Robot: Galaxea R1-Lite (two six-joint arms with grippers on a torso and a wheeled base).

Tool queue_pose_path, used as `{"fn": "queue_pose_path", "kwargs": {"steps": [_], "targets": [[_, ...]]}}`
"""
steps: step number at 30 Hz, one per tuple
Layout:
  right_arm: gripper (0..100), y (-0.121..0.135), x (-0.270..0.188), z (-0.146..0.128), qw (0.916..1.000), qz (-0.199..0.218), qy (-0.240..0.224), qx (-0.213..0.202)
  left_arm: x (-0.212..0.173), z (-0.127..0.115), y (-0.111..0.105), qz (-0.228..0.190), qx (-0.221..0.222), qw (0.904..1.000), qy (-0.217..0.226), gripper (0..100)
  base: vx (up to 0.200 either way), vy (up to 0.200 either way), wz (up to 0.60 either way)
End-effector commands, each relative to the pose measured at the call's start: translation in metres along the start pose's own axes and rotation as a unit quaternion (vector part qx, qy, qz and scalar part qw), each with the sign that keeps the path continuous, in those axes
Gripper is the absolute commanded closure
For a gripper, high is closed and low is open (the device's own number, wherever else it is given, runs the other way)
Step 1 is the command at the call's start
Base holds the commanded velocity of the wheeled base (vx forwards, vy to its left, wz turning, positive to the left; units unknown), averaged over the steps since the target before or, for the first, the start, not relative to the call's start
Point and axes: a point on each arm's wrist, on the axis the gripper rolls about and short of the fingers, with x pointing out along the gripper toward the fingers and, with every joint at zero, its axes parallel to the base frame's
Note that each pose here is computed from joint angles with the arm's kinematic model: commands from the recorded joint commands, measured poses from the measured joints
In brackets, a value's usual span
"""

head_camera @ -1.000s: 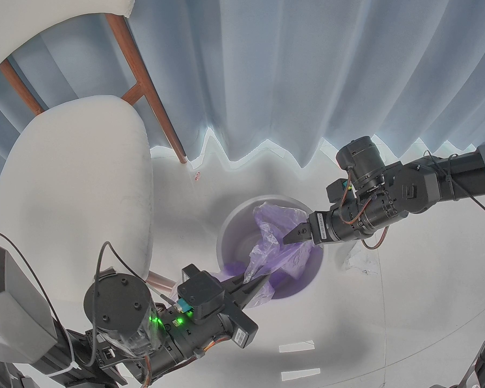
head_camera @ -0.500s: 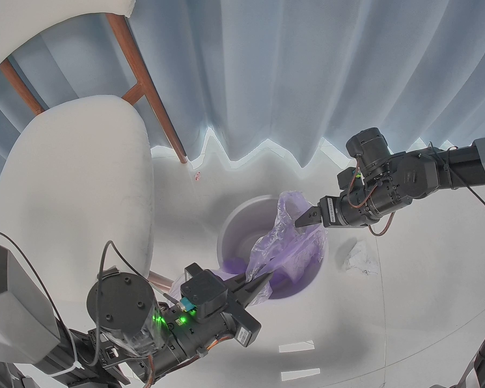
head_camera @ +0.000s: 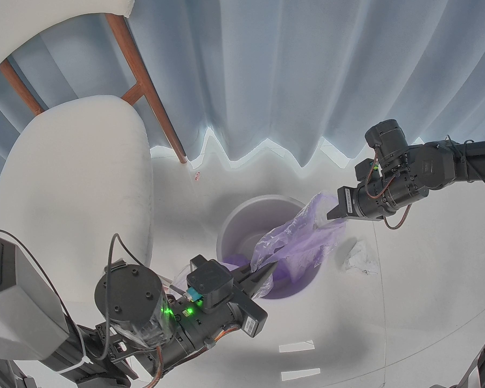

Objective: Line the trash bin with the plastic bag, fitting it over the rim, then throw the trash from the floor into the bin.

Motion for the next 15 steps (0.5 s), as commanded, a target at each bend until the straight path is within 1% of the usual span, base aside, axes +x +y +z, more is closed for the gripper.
{"fn": "queue_pose_path", "kwargs": {"steps": [1, 6, 7, 9, 10, 11, 12, 14, 15], "targets": [[100, 0.003, -0.019, -0.002, 0.9999, 0.005, -0.014, -0.001, 0.006, -0.004, 0.002, 0.002, -0.001, 1.0, 0.001, 100, 0.0, 0.0, 0.0], [100, 0.008, -0.04, -0.003, 0.9994, 0.011, -0.033, -0.002, 0.014, -0.01, 0.004, 0.011, -0.006, 0.9999, 0.008, 100, 0.0, 0.0, 0.0], [100, 0.009, -0.046, -0.003, 0.9991, 0.014, -0.04, 0.007, 0.019, -0.015, 0.003, 0.013, -0.021, 0.9996, 0.013, 100, 0.0, 0.0, 0.0], [100, 0.01, -0.048, -0.003, 0.9988, 0.019, -0.043, 0.014, 0.022, -0.016, 0.003, 0.019, -0.029, 0.9993, 0.014, 100, 0.0, 0.0, 0.0], [100, 0.01, -0.054, 0.0, 0.9977, 0.033, -0.05, 0.032, 0.028, -0.016, 0.003, 0.033, -0.042, 0.9985, 0.01, 100, 0.0, 0.0, 0.0], [100, 0.009, -0.056, 0.001, 0.9971, 0.039, -0.053, 0.039, 0.03, -0.015, 0.003, 0.036, -0.047, 0.9982, 0.006, 100, 0.0, 0.0, 0.0], [100, 0.008, -0.061, 0.006, 0.9949, 0.057, -0.062, 0.056, 0.033, -0.012, 0.003, 0.041, -0.058, 0.9975, -0.003, 100, 0.0, 0.0, 0.0], [100, 0.01, -0.065, 0.012, 0.9914, 0.079, -0.078, 0.069, 0.037, -0.007, 0.004, 0.044, -0.071, 0.9964, -0.015, 100, 0.0, 0.0, 0.0], [100, 0.01, -0.065, 0.012, 0.9914, 0.079, -0.078, 0.069, 0.037, -0.007, 0.004, 0.044, -0.071, 0.9964, -0.015, 100, 0.0, 0.0, 0.0]]}}
